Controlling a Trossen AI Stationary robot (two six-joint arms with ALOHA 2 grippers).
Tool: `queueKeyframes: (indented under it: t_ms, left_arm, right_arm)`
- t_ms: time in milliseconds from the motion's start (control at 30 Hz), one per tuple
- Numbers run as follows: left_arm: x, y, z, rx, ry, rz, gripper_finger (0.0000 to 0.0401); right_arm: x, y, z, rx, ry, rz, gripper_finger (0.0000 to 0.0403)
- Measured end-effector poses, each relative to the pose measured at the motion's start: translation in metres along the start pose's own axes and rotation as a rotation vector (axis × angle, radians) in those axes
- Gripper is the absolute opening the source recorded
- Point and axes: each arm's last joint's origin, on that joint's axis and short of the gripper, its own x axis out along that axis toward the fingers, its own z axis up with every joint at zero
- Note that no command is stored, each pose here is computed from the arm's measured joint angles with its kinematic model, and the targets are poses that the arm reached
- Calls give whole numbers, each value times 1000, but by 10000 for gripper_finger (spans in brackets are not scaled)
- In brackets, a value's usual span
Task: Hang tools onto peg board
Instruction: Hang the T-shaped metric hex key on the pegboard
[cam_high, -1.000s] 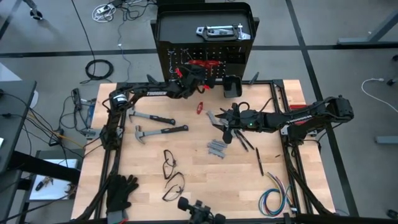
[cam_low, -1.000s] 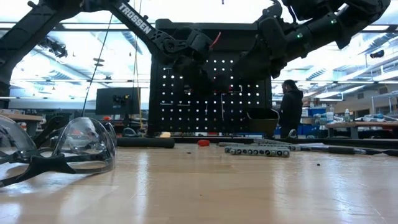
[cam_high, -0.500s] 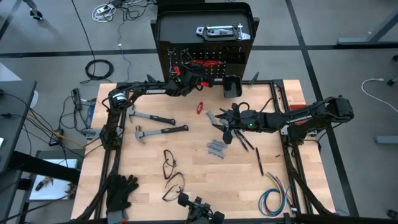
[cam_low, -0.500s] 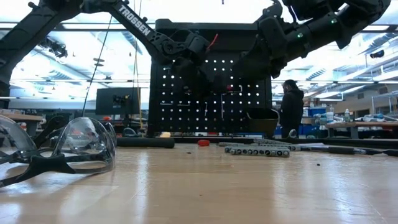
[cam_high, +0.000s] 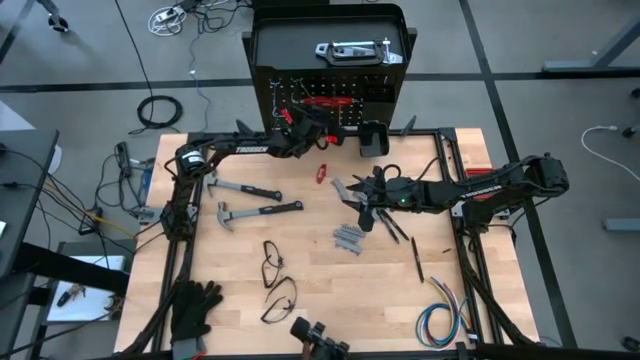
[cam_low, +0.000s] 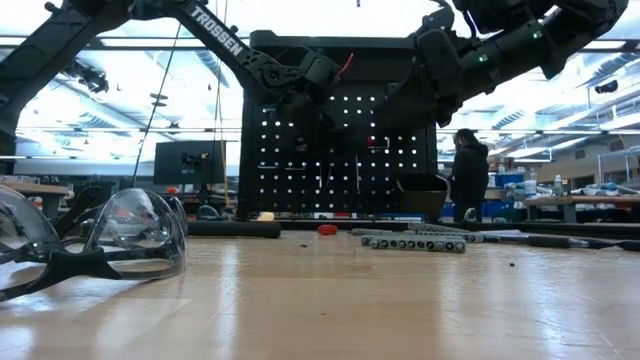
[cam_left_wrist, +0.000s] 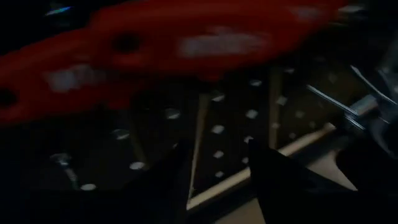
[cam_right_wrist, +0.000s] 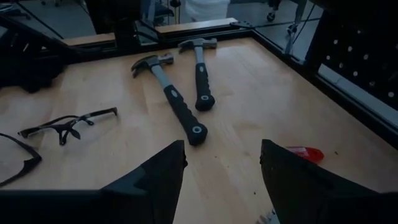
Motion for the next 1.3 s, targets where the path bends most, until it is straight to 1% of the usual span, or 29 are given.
queueKeyframes:
  t_ms: [100, 267, 367, 400, 467, 567, 700, 767, 833, 900, 967, 1033, 1233, 1300]
  left_arm:
    - [-8, -11, -5, 80, 16, -7, 175]
    - [-23, -24, -18, 178, 67, 125, 179]
    - [-32, -32, -25, 222, 95, 127, 179]
    - [-35, -36, -27, 236, 107, 109, 179]
    - [-43, -43, -31, 280, 149, 23, 179]
    - [-56, -50, -32, 385, 229, -166, 178]
    - [-68, -49, -31, 476, 340, -389, 177]
    - [-73, -46, -37, 564, 416, -492, 177]
    - [-76, -45, -42, 666, 461, -571, 177]
    - [-76, -43, -49, 755, 506, -609, 177]
    - [-73, -37, -52, 785, 542, -638, 177]
    - [-65, -34, -54, 776, 546, -655, 177]
    - [-48, -24, -54, 727, 541, -651, 176]
    - [-44, -22, -55, 685, 552, -629, 176]
  right_arm:
    - [0, 0, -1, 12, 10, -1, 215]
    - [0, 2, -2, 17, 18, 4, 215]
    - [-1, 3, -3, 17, 31, 8, 214]
    - [-1, 3, -4, 20, 41, 8, 214]
    - [-2, 3, -7, 27, 66, 5, 214]
    - [-7, 5, -6, 39, 84, 14, 215]
    - [-17, 7, -1, 37, 70, 30, 213]
    - [-21, 7, 2, 34, 57, 36, 213]
    - [-23, 8, 4, 24, 44, 41, 213]
    - [-24, 8, 5, 15, 38, 45, 213]
    - [-24, 8, 5, 15, 35, 48, 213]
    - [-24, 9, 5, 14, 35, 58, 213]
    - [-23, 9, 5, -9, 32, 60, 213]
    - [-23, 9, 6, -13, 28, 61, 212]
